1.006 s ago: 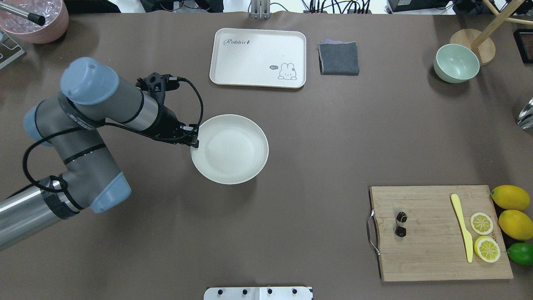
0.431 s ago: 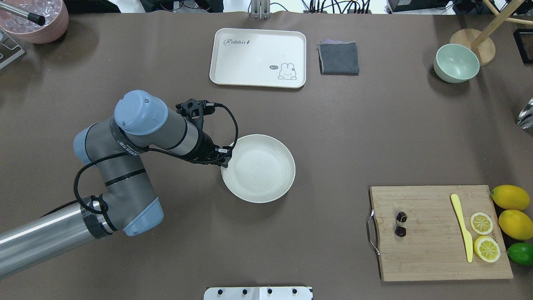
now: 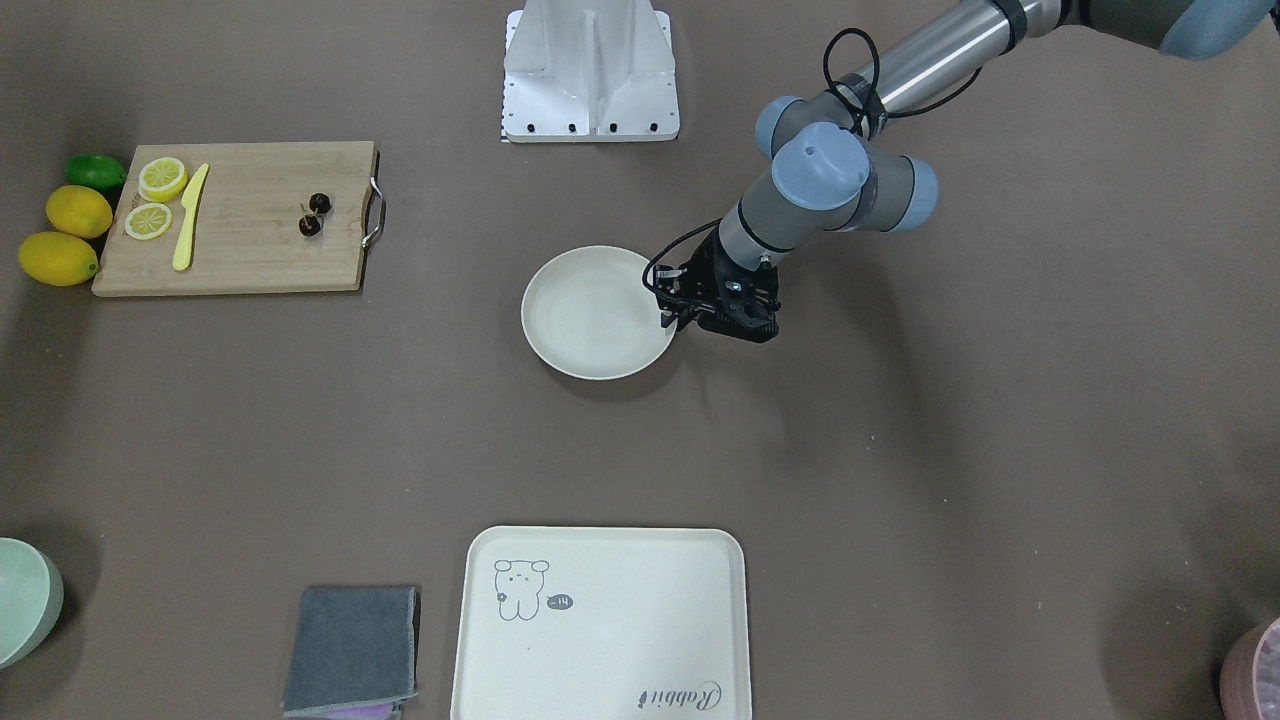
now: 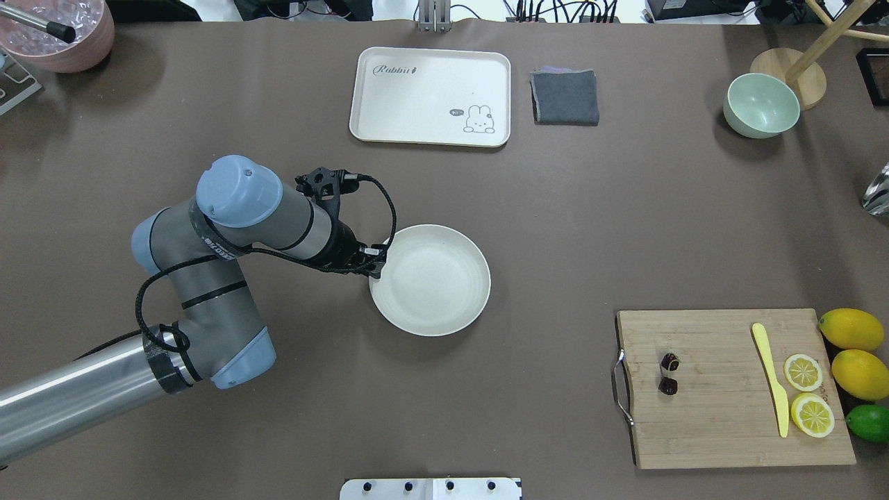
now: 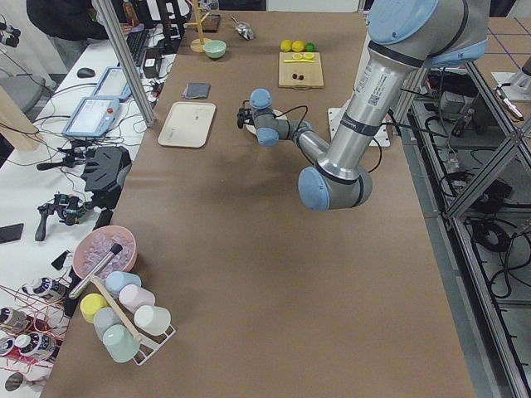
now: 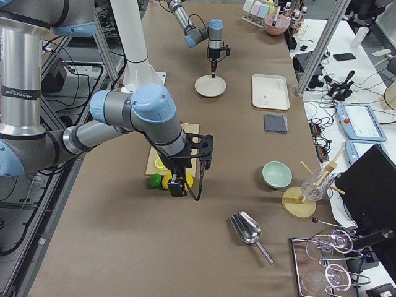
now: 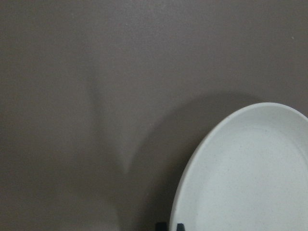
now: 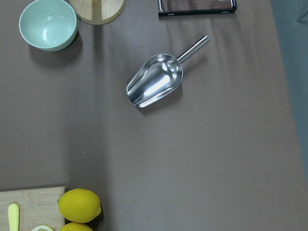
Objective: Place red cherry on plate
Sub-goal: 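Open the left gripper and withdraw the left arm from the plate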
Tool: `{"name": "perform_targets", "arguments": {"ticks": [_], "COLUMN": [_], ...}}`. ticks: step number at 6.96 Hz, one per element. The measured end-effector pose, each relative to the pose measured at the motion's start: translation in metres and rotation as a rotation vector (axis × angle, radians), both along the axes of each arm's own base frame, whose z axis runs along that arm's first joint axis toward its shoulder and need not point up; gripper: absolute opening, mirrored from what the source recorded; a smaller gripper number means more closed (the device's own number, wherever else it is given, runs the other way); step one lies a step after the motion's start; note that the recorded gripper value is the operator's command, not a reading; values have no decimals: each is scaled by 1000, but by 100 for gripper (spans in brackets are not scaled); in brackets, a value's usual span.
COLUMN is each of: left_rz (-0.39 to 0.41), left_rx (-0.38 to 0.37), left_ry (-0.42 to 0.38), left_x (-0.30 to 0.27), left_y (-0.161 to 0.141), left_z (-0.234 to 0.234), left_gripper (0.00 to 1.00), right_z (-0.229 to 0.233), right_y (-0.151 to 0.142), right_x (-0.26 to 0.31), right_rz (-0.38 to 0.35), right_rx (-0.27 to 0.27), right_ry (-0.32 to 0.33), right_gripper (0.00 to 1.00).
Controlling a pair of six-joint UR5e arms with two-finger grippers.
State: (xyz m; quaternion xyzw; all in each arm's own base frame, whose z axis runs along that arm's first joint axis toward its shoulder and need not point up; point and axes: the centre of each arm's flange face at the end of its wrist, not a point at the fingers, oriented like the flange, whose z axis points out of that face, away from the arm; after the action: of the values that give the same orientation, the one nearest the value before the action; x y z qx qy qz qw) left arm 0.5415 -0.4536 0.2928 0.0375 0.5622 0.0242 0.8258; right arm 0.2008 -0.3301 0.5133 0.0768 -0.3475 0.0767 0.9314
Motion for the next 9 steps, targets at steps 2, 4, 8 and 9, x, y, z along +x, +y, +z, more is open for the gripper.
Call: {"name": "perform_targets", "arguments": {"ticks": [2, 4, 8, 9], "left_rz": [1, 9, -20, -30], "left_rx": [8, -27, 48, 80], "left_ry": [12, 32, 44, 25], "left_x": [-12, -77, -293, -333], "left_y": [-11, -51, -64, -57], "left_z": [-3, 10, 90, 118], "left_gripper": [98, 98, 98, 98], "right_z": [0, -2, -1, -3], "right_y": [1, -7, -45, -51], "right_x": [0, -6, -53, -65], "right_rz": [-1, -21, -140, -161], "right_rx": [-1, -8, -47, -41], "right_ry": [0, -3, -66, -91], "right_gripper": [100, 100, 100, 100]}}
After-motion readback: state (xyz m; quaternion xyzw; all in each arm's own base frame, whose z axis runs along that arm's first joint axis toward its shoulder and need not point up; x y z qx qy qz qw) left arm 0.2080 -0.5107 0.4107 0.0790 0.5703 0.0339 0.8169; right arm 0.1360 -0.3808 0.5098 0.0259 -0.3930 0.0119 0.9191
